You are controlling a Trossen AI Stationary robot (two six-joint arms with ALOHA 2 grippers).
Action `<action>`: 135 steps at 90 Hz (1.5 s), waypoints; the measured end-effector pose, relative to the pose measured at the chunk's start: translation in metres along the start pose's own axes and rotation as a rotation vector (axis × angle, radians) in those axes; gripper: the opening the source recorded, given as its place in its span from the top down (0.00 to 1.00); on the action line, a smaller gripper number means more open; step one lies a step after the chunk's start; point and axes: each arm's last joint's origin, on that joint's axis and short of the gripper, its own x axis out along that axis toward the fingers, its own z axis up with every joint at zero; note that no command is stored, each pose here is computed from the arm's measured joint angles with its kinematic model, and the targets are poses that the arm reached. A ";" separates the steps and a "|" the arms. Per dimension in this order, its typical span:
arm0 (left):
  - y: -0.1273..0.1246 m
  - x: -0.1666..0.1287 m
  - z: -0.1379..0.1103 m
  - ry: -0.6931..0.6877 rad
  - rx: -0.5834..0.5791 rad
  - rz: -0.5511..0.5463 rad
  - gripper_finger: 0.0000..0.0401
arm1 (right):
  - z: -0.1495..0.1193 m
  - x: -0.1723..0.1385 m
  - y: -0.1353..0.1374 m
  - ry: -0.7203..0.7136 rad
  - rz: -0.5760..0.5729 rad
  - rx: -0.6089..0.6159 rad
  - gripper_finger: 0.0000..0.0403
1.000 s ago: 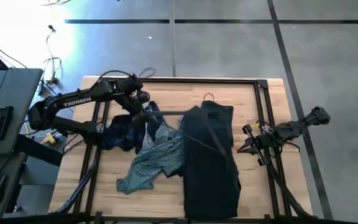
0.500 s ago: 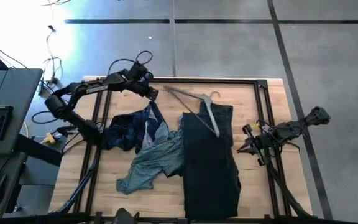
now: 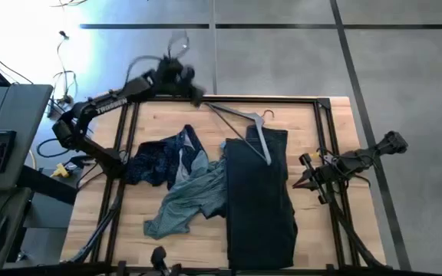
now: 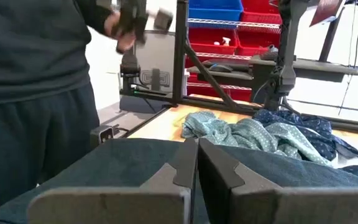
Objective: Hang clothes
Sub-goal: Unhang the hanger from the hanger rack
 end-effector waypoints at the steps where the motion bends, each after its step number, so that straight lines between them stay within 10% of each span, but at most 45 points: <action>1: 0.000 -0.003 0.006 -0.020 0.018 0.016 1.00 | 0.000 0.000 0.000 0.000 0.000 0.000 1.00; 25: 0.071 -0.062 0.077 -0.252 0.131 0.475 0.91 | 0.000 0.000 0.000 0.000 0.000 0.000 1.00; 41: 0.151 -0.066 0.063 -0.235 -0.111 0.497 0.74 | 0.000 0.000 0.000 0.000 0.000 0.000 1.00; 64: 0.222 -0.039 0.049 -0.297 -0.120 0.553 0.53 | 0.000 0.000 0.000 0.000 0.000 0.000 1.00; 135: 0.251 -0.029 0.054 -0.479 0.092 0.487 0.43 | 0.000 0.000 0.000 0.000 0.000 0.000 1.00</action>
